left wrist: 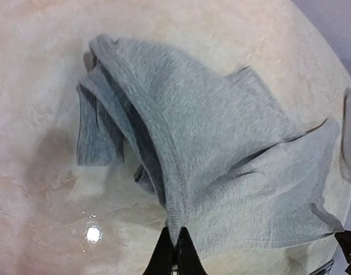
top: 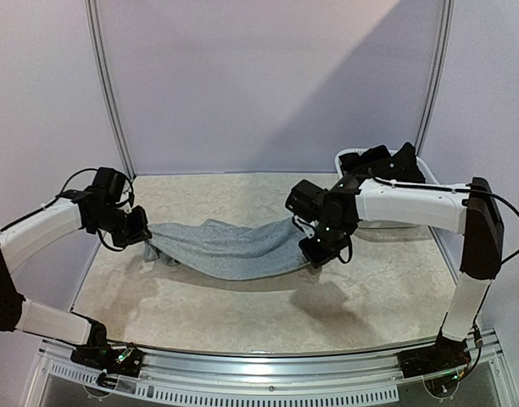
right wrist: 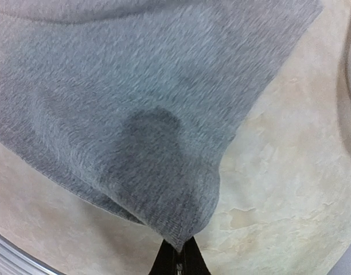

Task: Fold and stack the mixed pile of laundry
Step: Pick up the crumpled tank top from the center of the board, then flatten out the crumpled tank top at the center of the board.

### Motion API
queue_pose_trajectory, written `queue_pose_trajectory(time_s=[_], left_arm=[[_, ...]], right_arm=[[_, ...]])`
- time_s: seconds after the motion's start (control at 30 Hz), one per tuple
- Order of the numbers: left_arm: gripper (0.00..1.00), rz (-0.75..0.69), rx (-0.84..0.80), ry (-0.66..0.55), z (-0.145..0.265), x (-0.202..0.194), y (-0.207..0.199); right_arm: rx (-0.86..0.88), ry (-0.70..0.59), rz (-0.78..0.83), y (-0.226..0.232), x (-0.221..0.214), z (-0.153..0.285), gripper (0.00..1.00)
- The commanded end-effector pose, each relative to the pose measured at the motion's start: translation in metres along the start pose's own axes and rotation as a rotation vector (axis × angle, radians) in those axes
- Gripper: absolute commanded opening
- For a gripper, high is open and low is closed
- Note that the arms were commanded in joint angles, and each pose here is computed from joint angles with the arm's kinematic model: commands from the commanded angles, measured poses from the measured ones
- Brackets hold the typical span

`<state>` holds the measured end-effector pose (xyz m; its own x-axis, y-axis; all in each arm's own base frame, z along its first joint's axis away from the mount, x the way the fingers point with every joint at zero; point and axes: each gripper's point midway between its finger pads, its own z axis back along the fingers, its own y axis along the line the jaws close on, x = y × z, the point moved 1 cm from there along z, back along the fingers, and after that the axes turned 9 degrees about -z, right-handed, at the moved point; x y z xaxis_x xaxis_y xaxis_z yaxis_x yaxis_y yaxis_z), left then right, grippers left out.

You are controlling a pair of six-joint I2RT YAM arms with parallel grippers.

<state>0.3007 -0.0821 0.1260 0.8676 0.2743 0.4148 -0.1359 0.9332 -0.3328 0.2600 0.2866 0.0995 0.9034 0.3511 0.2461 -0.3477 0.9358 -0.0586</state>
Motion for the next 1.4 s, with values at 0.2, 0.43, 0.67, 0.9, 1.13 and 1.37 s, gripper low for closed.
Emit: queue_pose_trajectory(time_s=[0.2,0.43,0.67,0.9,1.13,1.37], left_arm=[[0.00,-0.124,-0.042,-0.192,0.109,0.056,-0.040],[0.00,-0.234,-0.156,-0.325,0.185,0.084,-0.077],[0.00,-0.319,-0.318,-0.416,0.247,0.093,-0.114],[0.00,-0.414,-0.481,-0.562,0.329,0.087,-0.142],[0.00,-0.533,-0.697,-0.684,0.399,0.071,-0.173],[0.00,-0.355,-0.617,-0.600,0.345,0.130,-0.179]], right_arm=[[-0.029,-0.299,0.000,-0.028,0.069,0.136,0.00],[0.094,-0.493,0.010,-0.028,0.089,0.221,0.00],[0.293,-0.722,0.081,-0.031,0.076,0.313,0.00],[0.436,-0.823,0.148,-0.033,0.050,0.372,0.00],[0.444,-0.938,0.127,-0.056,0.035,0.417,0.00],[0.077,-0.899,-0.037,-0.118,0.089,0.372,0.00]])
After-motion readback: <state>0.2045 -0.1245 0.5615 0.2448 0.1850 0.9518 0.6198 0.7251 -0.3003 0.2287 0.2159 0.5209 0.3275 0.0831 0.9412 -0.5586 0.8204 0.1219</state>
